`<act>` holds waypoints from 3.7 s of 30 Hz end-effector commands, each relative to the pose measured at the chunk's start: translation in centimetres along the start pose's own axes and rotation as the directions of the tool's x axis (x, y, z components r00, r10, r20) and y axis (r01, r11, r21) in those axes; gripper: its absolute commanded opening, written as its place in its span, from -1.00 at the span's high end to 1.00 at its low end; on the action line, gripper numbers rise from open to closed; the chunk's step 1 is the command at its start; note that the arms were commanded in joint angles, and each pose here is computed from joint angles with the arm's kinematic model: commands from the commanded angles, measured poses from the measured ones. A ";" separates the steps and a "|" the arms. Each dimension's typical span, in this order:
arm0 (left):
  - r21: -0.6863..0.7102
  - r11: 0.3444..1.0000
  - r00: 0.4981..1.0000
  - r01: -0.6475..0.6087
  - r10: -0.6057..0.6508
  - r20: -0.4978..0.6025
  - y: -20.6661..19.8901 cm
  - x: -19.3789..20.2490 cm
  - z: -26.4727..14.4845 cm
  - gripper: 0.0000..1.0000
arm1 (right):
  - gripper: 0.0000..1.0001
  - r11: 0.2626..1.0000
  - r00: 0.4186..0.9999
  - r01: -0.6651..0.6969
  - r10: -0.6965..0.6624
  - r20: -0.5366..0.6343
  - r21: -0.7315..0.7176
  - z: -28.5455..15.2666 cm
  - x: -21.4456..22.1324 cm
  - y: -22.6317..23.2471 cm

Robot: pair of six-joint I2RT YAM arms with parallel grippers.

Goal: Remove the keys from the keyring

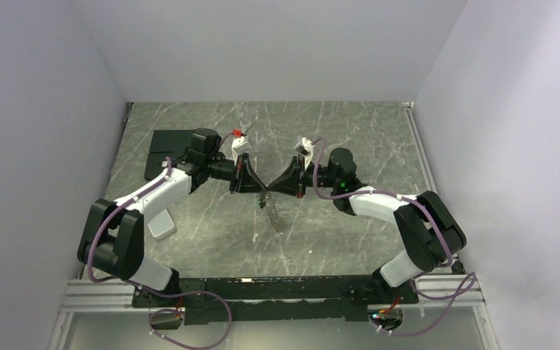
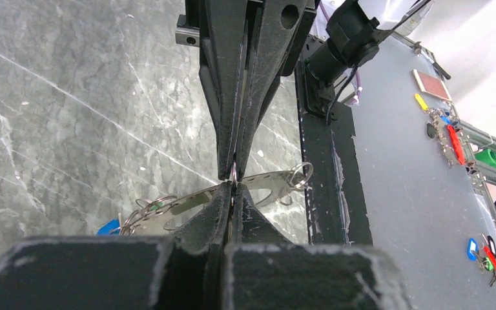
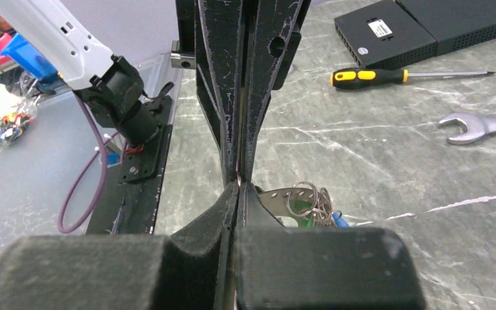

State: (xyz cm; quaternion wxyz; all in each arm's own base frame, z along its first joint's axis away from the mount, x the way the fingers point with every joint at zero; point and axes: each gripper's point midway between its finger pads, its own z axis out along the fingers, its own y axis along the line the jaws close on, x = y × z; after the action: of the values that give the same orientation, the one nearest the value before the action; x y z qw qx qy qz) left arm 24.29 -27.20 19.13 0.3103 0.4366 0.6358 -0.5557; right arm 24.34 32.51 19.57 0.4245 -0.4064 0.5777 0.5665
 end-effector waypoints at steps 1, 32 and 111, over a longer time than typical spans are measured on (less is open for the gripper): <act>-0.019 0.999 1.000 -0.029 0.029 -0.013 -0.1 -0.4 -0.1 1.00 | 0.87 0.995 0.995 0.096 -0.096 0.002 -0.041 0.0 -1.4 0.4; -0.032 0.997 0.993 -0.071 0.068 -0.092 -0.4 0.3 0.7 1.00 | 0.29 0.919 0.816 0.364 -0.393 -0.424 -0.153 0.1 0.6 1.2; -0.068 0.997 0.996 -0.038 0.032 -0.083 1.3 1.4 0.5 0.78 | 1.00 0.996 0.997 0.081 -0.081 -0.005 0.041 -0.1 -4.7 -1.3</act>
State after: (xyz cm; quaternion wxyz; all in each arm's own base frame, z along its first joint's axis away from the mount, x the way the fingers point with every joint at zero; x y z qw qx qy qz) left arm 25.79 -27.36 17.90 0.3328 0.4649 0.6557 -0.4931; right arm 26.21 32.07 19.44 0.3857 -0.4049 0.6307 0.5380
